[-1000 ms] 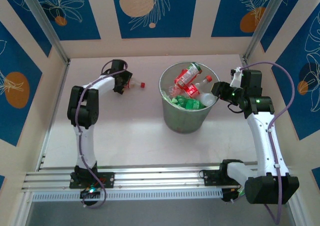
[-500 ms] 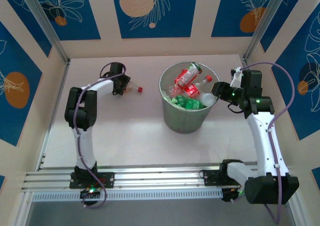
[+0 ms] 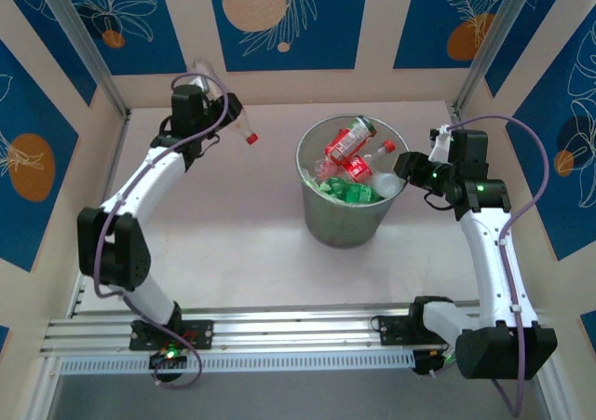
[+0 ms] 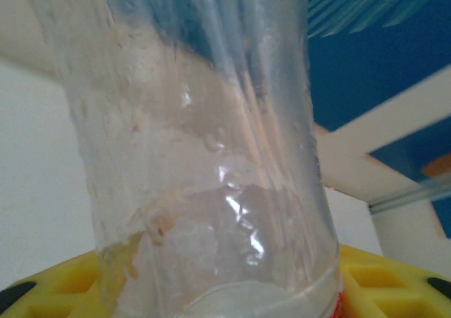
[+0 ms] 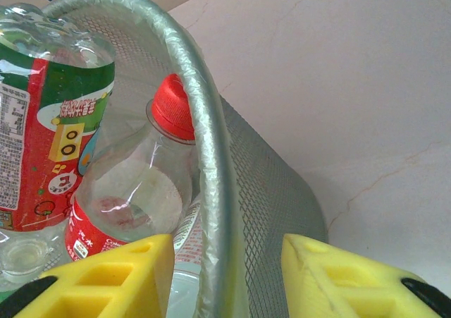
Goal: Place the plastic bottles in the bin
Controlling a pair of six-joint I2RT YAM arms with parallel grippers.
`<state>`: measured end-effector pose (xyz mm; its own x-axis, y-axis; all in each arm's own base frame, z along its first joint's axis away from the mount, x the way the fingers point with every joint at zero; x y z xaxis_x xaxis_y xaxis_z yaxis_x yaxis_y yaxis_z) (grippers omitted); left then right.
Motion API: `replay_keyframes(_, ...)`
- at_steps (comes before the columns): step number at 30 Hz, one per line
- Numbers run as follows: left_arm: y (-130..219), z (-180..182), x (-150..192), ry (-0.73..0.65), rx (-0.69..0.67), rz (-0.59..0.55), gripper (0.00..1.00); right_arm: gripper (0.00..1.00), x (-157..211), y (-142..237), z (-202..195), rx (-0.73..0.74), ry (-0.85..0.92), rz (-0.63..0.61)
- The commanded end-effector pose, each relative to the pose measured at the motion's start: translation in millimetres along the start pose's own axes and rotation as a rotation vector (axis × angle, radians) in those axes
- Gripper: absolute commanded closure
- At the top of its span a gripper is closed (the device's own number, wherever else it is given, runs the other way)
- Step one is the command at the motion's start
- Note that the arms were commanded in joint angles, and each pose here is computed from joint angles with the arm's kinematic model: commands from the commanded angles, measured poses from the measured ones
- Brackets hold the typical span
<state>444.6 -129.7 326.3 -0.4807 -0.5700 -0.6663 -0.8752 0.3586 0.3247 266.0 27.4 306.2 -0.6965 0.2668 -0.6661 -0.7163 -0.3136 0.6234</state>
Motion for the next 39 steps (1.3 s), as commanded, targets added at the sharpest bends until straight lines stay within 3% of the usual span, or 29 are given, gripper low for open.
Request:
replay_keyframes(1,33,-55,-11,-0.280,0.119,-0.007,0.75,0.54,2,2,3,-0.009,0.000,0.005)
replay_keyframes(7,82,-129,-10,-0.538,0.279,0.026,0.89,0.54,2,0,4,-0.012,-0.003,0.006)
replay_keyframes(12,113,-179,11,-0.723,0.396,0.049,1.00,0.54,2,0,6,-0.015,-0.007,0.003)
replay_keyframes(20,138,-238,59,-0.892,0.559,0.159,1.00,0.55,-4,8,14,-0.060,0.003,-0.048)
replay_keyframes(25,135,-256,91,-0.971,0.602,0.265,1.00,0.53,-10,21,26,-0.136,0.031,-0.106)
replay_keyframes(32,128,-263,128,-1.046,0.636,0.400,1.00,0.34,-20,43,33,-0.155,0.065,-0.188)
replay_keyframes(39,130,-259,160,-1.134,0.652,0.506,1.00,0.29,-22,59,15,-0.017,0.024,-0.259)
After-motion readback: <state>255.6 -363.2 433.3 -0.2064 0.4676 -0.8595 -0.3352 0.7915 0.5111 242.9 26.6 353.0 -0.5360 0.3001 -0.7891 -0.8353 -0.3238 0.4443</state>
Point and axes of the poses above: each hand's point on the last joint's axis, 136 mm out from that joint toward the fingers, its own y axis back along the fingers, its own z axis along the line the jaws close on, x = y × z, the point moved 6 cm from there along y, back along the fingers, and after that the axes turned 6 degrees about y, right-handed, at the moved point
